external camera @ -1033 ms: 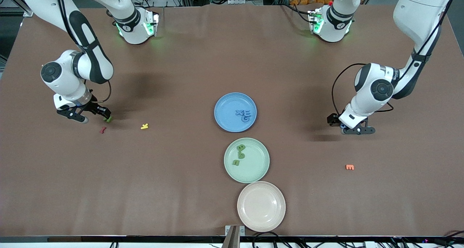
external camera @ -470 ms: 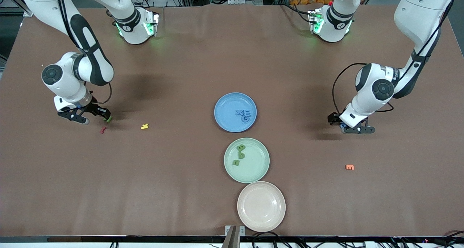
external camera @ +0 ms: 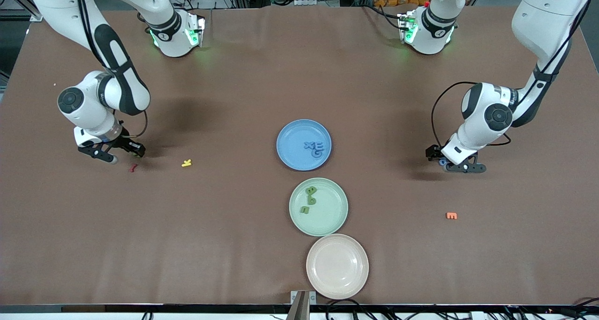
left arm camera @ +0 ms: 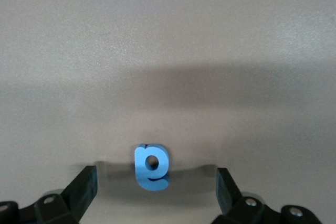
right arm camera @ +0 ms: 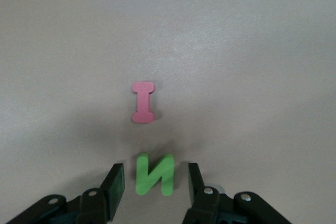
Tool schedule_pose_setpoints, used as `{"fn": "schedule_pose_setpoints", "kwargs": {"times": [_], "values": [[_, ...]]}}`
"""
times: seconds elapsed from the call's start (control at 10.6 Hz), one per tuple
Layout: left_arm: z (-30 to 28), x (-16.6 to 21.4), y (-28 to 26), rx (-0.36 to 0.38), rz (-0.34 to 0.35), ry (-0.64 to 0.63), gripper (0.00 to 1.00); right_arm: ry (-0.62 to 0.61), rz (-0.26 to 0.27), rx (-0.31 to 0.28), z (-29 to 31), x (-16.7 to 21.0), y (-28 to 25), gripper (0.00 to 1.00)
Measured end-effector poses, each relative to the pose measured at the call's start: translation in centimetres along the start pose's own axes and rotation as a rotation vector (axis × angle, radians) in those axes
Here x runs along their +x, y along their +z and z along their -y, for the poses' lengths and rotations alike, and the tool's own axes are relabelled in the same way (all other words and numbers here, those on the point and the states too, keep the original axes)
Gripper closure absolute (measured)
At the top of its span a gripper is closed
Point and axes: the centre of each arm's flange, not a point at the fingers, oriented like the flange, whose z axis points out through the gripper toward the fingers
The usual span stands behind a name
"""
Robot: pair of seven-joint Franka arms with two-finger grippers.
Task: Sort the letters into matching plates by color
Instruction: 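Grasp the blue a with the left gripper while the right gripper grasps the green N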
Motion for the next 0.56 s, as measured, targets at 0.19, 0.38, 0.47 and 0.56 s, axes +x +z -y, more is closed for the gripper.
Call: {"fn": "schedule_pose_setpoints", "kwargs": {"times": [0.19, 0.38, 0.47, 0.56], "values": [[0.05, 0.0, 0.09, -0.002, -0.001, 0.001, 0.19, -0.001, 0.005, -0.001, 0.36, 0.0, 0.43, 0.45], [-0.13, 0.33, -0.41, -0.002, -0.014, 0.004, 0.47, -0.001, 0.006, -0.002, 0.37, 0.04, 0.5, 0.46], [-0.37, 0.43, -0.57, -0.003, -0.018, 0.008, 0.61, -0.001, 0.005, -0.002, 0.38, 0.08, 0.51, 0.48], [-0.64, 0.44, -0.67, -0.004, -0.018, 0.013, 0.74, -0.003, 0.006, -0.003, 0.38, 0.09, 0.56, 0.51]]}}
